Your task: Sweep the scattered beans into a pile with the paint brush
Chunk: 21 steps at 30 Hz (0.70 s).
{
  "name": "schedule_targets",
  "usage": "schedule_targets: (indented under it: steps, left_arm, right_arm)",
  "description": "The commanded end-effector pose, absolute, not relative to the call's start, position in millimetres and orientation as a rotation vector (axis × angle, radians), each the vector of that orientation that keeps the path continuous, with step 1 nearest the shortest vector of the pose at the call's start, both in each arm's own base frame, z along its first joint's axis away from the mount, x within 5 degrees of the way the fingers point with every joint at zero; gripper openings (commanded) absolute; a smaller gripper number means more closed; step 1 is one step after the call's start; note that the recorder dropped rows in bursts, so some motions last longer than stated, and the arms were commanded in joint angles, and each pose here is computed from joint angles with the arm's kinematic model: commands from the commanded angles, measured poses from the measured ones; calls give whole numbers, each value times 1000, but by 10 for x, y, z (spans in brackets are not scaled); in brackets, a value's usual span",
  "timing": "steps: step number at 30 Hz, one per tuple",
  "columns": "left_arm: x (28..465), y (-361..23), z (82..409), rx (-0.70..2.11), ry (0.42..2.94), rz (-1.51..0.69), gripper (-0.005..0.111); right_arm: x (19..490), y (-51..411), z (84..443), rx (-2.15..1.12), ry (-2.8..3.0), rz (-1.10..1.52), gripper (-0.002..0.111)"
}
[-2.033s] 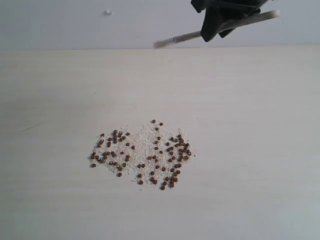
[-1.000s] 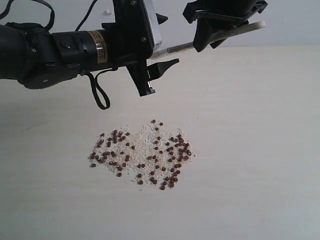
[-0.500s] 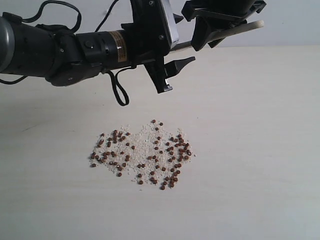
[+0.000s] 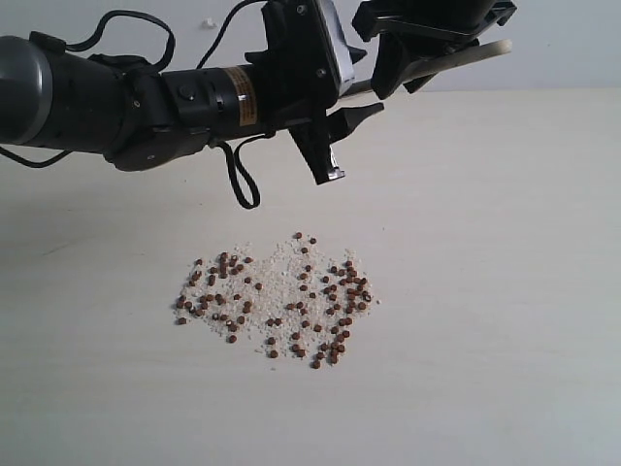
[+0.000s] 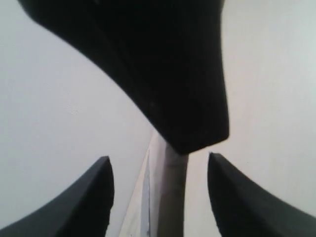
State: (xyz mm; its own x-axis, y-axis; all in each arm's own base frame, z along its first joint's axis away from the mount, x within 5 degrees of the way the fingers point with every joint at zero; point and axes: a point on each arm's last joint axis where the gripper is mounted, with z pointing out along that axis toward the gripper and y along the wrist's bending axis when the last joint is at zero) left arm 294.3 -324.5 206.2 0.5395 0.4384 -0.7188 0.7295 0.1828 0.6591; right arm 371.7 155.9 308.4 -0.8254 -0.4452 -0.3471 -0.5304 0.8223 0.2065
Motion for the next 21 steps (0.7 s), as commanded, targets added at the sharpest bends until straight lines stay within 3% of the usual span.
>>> schedule_targets:
  steps: [1,4,8,13,16,21]
  left_arm:
    - [2936,-3262,2105,1417,1083,-299,49]
    - [2936,-3262,2105,1401,1106,-322,37]
    - [2939,-3259,2086,1387,1154,-350,2]
    - [2961,-3230,2026,1423,1211,-303,0]
    - [2965,-3224,2017,1428,1222,-295,0]
    - [2968,-3221,2011,1431,1228,-290,0]
  right_arm:
    - [3701,1563,3160,-748,2691,437,0]
    - [3701,1563,3160,-748,2691,437,0]
    - [3698,1570,3163,-744,2691,451,0]
    - [3694,1568,3172,-754,2685,446,1]
    - [3669,1531,3324,-738,2611,404,20]
    - [3626,1394,3807,-661,2329,233,60]
